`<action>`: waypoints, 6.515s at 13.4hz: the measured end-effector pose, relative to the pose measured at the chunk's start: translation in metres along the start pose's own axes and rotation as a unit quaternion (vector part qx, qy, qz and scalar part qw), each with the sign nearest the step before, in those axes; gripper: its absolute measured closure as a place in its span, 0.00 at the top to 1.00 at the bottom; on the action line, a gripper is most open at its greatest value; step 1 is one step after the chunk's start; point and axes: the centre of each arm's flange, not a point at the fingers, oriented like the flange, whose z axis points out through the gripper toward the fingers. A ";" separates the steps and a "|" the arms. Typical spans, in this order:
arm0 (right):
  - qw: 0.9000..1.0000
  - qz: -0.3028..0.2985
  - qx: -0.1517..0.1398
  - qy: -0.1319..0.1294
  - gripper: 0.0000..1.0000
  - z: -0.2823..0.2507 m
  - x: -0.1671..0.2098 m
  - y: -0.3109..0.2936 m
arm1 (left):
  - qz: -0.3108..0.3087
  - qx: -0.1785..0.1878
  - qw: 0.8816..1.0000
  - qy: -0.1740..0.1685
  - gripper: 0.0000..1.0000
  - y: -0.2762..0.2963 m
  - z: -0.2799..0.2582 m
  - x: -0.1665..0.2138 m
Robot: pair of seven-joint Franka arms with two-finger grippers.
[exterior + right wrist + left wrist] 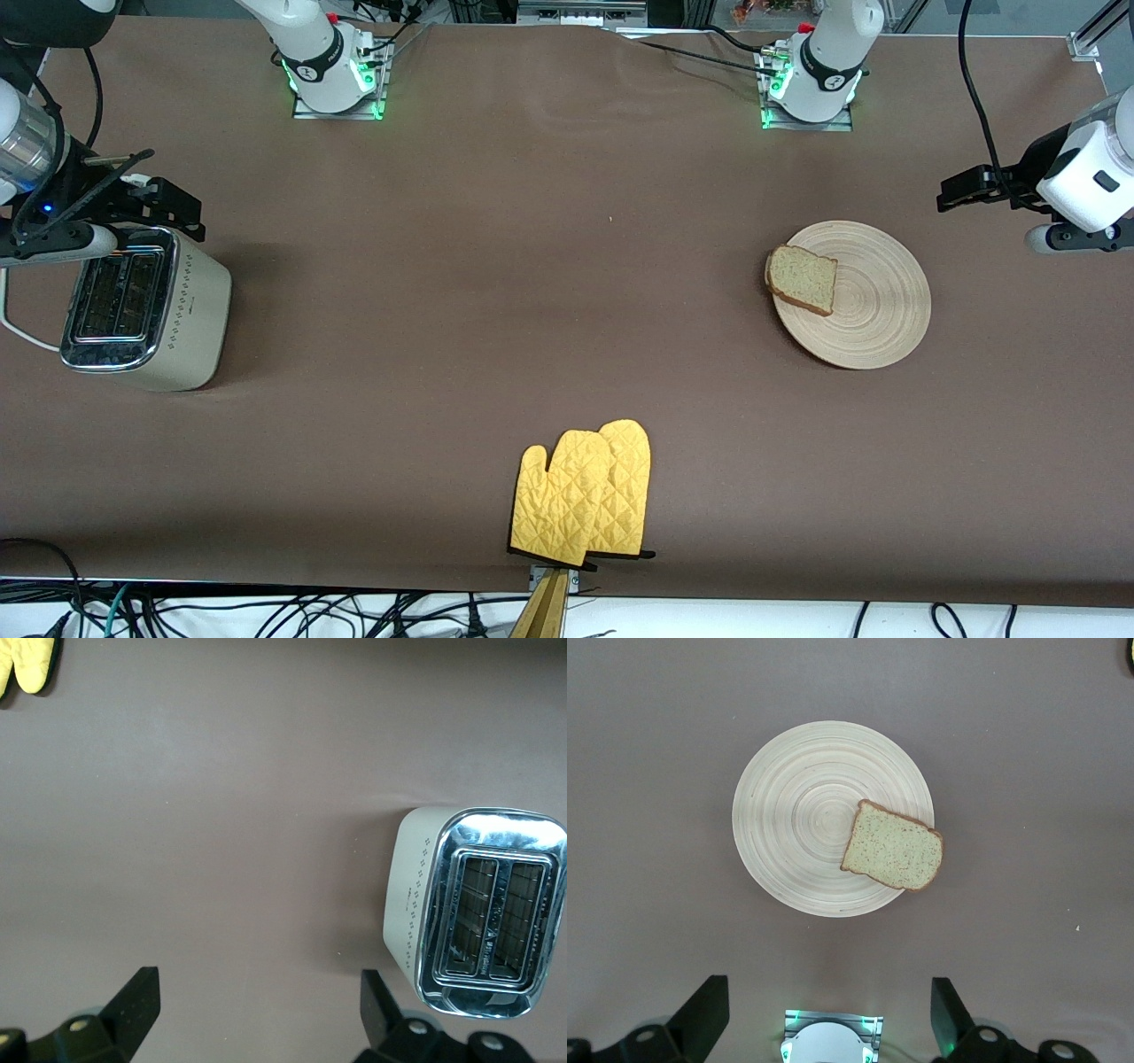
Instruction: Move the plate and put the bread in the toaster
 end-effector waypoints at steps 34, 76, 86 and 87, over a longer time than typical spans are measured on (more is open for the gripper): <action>1.000 0.000 0.000 -0.001 1.00 0.001 0.000 0.000 | 0.193 -0.236 0.952 -0.025 1.00 -0.285 0.304 0.111; 1.000 0.000 0.000 -0.001 1.00 0.001 0.000 0.000 | 0.154 -0.578 0.801 -0.019 0.09 -0.147 0.410 0.129; 1.000 0.000 0.000 -0.001 1.00 0.001 0.000 0.000 | 0.158 -0.559 0.812 -0.052 0.09 0.221 0.413 0.138; 1.000 0.000 0.000 -0.001 1.00 0.001 0.000 0.000 | 0.161 -0.550 0.817 -0.055 0.09 0.243 0.423 0.130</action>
